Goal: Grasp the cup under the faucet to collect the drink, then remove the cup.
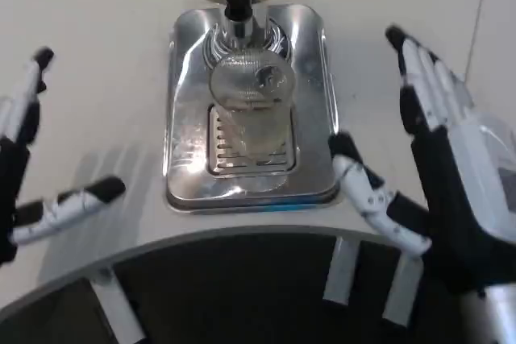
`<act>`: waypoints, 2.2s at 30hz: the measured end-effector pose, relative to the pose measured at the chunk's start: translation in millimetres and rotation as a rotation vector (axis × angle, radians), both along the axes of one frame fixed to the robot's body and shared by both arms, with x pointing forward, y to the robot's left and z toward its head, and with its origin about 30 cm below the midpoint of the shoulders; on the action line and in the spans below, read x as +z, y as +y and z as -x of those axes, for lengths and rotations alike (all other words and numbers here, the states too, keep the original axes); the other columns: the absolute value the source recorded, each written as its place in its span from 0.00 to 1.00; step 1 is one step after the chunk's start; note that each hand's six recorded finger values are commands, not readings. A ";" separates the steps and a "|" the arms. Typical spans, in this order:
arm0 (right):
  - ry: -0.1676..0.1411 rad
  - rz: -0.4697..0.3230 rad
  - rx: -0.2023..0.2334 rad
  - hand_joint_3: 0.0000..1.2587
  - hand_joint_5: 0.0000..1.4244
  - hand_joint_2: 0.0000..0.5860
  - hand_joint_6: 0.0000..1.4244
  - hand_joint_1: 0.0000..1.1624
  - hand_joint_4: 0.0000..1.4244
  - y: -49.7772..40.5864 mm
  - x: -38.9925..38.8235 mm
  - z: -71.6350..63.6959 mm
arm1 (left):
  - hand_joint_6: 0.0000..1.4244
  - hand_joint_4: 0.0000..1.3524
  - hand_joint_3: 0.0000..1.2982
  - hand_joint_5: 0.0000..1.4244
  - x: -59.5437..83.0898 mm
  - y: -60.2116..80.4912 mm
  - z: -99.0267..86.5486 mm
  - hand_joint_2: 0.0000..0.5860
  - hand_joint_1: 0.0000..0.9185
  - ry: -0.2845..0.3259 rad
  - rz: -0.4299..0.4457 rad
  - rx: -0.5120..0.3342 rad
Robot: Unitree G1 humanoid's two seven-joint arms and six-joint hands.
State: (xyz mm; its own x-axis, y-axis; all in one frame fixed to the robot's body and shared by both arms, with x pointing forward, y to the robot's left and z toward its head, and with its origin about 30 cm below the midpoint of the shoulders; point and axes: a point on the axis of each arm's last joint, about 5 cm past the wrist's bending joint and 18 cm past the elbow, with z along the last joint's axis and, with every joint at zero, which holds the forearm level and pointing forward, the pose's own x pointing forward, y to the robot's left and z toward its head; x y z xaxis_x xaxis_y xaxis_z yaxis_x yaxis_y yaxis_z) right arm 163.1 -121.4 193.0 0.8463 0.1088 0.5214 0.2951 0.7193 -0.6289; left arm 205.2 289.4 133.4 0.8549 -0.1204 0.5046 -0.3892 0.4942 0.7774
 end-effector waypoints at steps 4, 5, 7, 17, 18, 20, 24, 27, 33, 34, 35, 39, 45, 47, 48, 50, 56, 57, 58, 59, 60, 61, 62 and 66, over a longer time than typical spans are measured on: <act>0.015 -0.118 0.063 0.00 0.00 0.82 0.00 0.30 0.00 5.3 7.3 -16.2 | 0.00 0.00 0.00 0.00 -6.0 -4.8 21.4 0.08 0.00 0.088 -0.031 -0.054; 0.015 -0.146 0.081 0.00 0.00 0.82 0.00 0.30 0.00 6.1 9.9 -20.7 | 0.00 0.00 0.00 0.00 -8.2 -6.0 27.5 0.08 0.00 0.109 -0.035 -0.065; 0.015 -0.202 0.121 0.00 0.00 0.83 0.00 0.30 0.00 8.4 15.3 -27.7 | 0.00 0.00 0.00 0.00 -10.8 -7.9 35.3 0.08 0.00 0.139 -0.030 -0.070; -0.002 -0.410 0.386 0.00 0.00 0.85 0.00 0.30 0.00 15.9 47.3 -48.6 | 0.00 0.00 0.00 0.00 -7.8 -21.6 37.2 0.09 0.00 0.139 0.024 -0.093; -0.001 -0.422 0.407 0.00 0.00 0.87 0.00 0.29 0.00 16.5 50.0 -51.6 | 0.00 0.00 0.00 0.00 -7.9 -21.5 37.4 0.09 0.00 0.141 0.026 -0.093; 0.005 -0.446 0.447 0.00 0.00 0.88 0.00 0.29 0.00 17.4 55.7 -57.7 | 0.00 0.00 0.00 0.00 -8.8 -20.5 37.7 0.10 0.00 0.142 0.034 -0.090; 0.052 -0.528 0.521 0.00 0.00 0.89 0.00 0.27 0.00 21.2 63.1 -72.8 | 0.00 0.00 0.00 0.00 -11.3 -17.3 38.1 0.10 0.00 0.150 0.047 -0.079; 0.083 -0.565 0.565 0.00 0.00 0.89 0.00 0.26 0.00 26.5 66.9 -80.8 | 0.00 0.00 0.00 0.00 -12.9 -15.8 37.2 0.10 0.00 0.156 0.050 -0.074; 0.074 -0.559 0.634 0.00 0.00 0.86 0.00 0.21 0.00 35.2 76.5 -81.0 | 0.00 0.00 0.00 0.00 -11.9 -15.8 34.1 0.10 0.00 0.145 0.050 -0.083; 0.078 -0.556 0.643 0.00 0.00 0.86 0.00 0.21 0.00 36.3 76.5 -80.7 | 0.00 0.00 0.00 0.00 -12.0 -15.6 33.8 0.10 0.00 0.145 0.050 -0.082; 0.090 -0.549 0.658 0.00 0.00 0.85 0.00 0.20 0.00 38.8 76.2 -80.2 | 0.00 0.00 0.00 0.00 -12.1 -15.4 33.1 0.10 0.00 0.145 0.051 -0.081; 0.106 -0.524 0.698 0.00 0.00 0.80 0.00 0.18 0.00 47.4 76.9 -76.4 | 0.00 0.00 0.00 0.00 -13.4 -14.2 32.2 0.10 0.00 0.151 0.055 -0.076; 0.119 -0.485 0.740 0.00 0.00 0.81 0.00 0.15 0.00 58.0 76.4 -72.3 | 0.00 0.00 0.00 0.00 -16.3 -12.4 33.2 0.11 0.00 0.162 0.060 -0.073; 0.139 -0.476 0.732 0.00 0.00 0.81 0.00 0.15 0.00 61.3 73.4 -74.1 | 0.00 0.00 0.00 0.00 -17.2 -11.6 33.6 0.11 0.00 0.166 0.062 -0.069; 0.147 -0.474 0.722 0.00 0.00 0.82 0.00 0.13 0.00 62.7 71.8 -75.6 | 0.00 0.00 0.00 0.00 -17.7 -11.1 34.1 0.11 0.00 0.169 0.063 -0.066; 0.160 -0.468 0.713 0.00 0.00 0.82 0.00 0.12 0.00 64.3 69.7 -78.1 | 0.00 0.00 0.00 0.00 -17.7 -10.8 34.3 0.11 0.00 0.169 0.064 -0.064; 0.169 -0.454 0.717 0.00 0.00 0.80 0.00 0.09 0.00 67.8 69.0 -81.5 | 0.00 0.00 0.00 0.00 -17.8 -9.9 34.5 0.10 0.00 0.170 0.064 -0.060; 0.169 -0.453 0.718 0.00 0.00 0.79 0.00 0.07 0.00 68.1 69.3 -81.7 | 0.00 0.00 0.00 0.00 -18.1 -9.7 34.6 0.10 0.00 0.171 0.065 -0.059; 0.170 -0.450 0.719 0.00 0.00 0.78 0.00 0.06 0.00 68.3 69.7 -82.2 | 0.00 0.00 0.00 0.00 -18.4 -9.5 34.7 0.10 0.00 0.173 0.065 -0.058; 0.170 -0.447 0.719 0.00 0.00 0.76 0.00 0.04 0.00 68.3 69.9 -82.5 | 0.00 0.00 0.00 0.00 -18.5 -9.5 34.7 0.10 0.00 0.173 0.065 -0.058; 0.170 -0.444 0.720 0.00 0.00 0.75 0.00 0.01 0.00 68.3 70.2 -82.8 | 0.00 0.00 0.00 0.00 -18.5 -9.5 34.7 0.10 0.00 0.173 0.065 -0.058; 0.172 -0.430 0.724 0.00 0.00 0.75 0.00 0.00 0.00 68.1 70.9 -83.6 | 0.00 0.00 0.00 0.00 -18.5 -9.5 34.7 0.10 0.00 0.173 0.065 -0.057; 0.173 -0.426 0.724 0.00 0.00 0.75 0.00 0.00 0.00 68.1 71.1 -83.9 | 0.00 0.00 0.00 0.00 -18.5 -9.5 34.7 0.10 0.00 0.173 0.065 -0.057; 0.195 -0.338 0.732 0.00 0.00 0.77 0.00 0.00 0.00 68.1 77.9 -86.9 | 0.00 0.00 0.00 0.00 -18.2 -9.5 34.4 0.10 0.00 0.172 0.065 -0.058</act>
